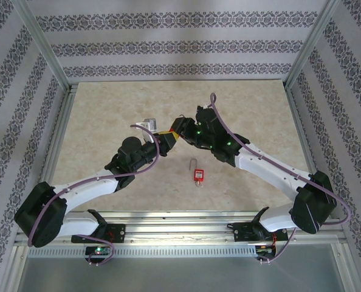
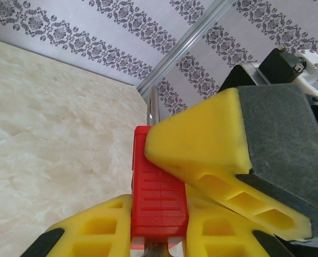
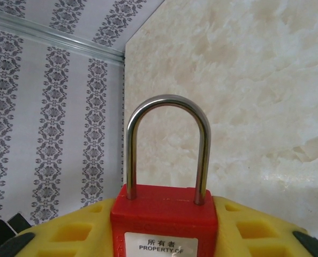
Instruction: Unlock with the key
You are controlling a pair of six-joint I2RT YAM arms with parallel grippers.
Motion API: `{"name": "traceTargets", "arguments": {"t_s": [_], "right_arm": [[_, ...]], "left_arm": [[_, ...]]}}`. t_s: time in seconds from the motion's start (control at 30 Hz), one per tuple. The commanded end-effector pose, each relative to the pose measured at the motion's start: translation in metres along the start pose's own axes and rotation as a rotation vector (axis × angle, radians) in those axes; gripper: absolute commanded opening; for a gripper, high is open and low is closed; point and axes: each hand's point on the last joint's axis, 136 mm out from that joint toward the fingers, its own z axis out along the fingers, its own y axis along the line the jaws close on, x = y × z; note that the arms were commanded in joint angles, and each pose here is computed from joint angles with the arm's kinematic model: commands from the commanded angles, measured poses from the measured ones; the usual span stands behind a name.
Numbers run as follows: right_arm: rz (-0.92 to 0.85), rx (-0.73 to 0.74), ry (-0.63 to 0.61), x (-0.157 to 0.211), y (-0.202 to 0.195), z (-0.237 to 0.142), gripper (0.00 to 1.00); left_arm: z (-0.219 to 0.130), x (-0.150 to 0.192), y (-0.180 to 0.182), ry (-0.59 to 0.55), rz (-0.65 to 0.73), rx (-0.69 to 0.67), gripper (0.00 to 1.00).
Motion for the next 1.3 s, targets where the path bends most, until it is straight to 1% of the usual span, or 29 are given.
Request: {"name": "traceTargets", "arguments": {"t_s": [0.0, 0.1, 0.17, 0.23, 0.27, 0.3, 0.37, 0.47, 0.6, 0.7, 0.9, 1.0, 1.07, 1.17, 1.27], "right_arm": [[-0.041, -0.089, -0.015, -0.011, 0.024, -0.020, 0.50], [-0.105, -0.082, -0.051, -0.021, 0.019, -0.029, 0.57], [-0.151, -0.075, -0.082, -0.031, 0.013, -0.038, 0.68], [-0.191, -0.080, -0.098, -0.037, 0.009, -0.046, 0.73], [-0.217, -0.084, -0.092, -0.039, 0.007, -0.048, 0.73], [-0.244, -0.095, -0.074, -0.037, 0.007, -0.048, 0.72], [-0.289, -0.129, -0.020, -0.031, 0.007, -0.044, 0.67], [-0.351, -0.150, 0.030, -0.021, 0.001, -0.035, 0.59], [-0.372, -0.181, 0.045, -0.017, -0.006, -0.027, 0.46], [-0.379, -0.183, 0.066, -0.013, -0.011, -0.020, 0.43], [-0.377, -0.199, 0.084, -0.010, -0.020, -0.010, 0.40], [-0.372, -0.214, 0.083, -0.010, -0.021, -0.007, 0.35], [-0.361, -0.224, 0.086, -0.011, -0.022, -0.006, 0.28], [-0.340, -0.246, 0.087, -0.013, -0.023, -0.005, 0.26], [-0.323, -0.250, 0.079, -0.016, -0.025, -0.005, 0.17]], "left_arm": [[-0.008, -0.009, 0.007, -0.009, 0.010, -0.019, 0.00], [-0.013, -0.007, 0.008, 0.024, 0.023, -0.022, 0.00], [-0.016, -0.004, 0.010, 0.057, 0.032, -0.030, 0.00], [-0.019, -0.001, 0.011, 0.083, 0.040, -0.035, 0.00], [-0.021, -0.001, 0.010, 0.089, 0.041, -0.029, 0.00], [-0.022, 0.000, 0.008, 0.096, 0.039, -0.017, 0.00], [-0.023, 0.000, 0.004, 0.110, 0.039, -0.002, 0.00], [-0.025, 0.001, -0.003, 0.122, 0.036, 0.028, 0.00], [-0.026, 0.002, -0.010, 0.143, 0.035, 0.056, 0.00], [-0.028, 0.002, -0.013, 0.142, 0.031, 0.069, 0.00], [-0.028, 0.000, -0.020, 0.144, 0.025, 0.101, 0.00], [-0.027, 0.001, -0.022, 0.152, 0.019, 0.115, 0.00], [-0.026, 0.003, -0.022, 0.158, 0.013, 0.120, 0.00], [-0.027, 0.004, -0.023, 0.160, 0.012, 0.123, 0.00], [-0.028, 0.004, -0.023, 0.164, 0.012, 0.127, 0.00]]}}
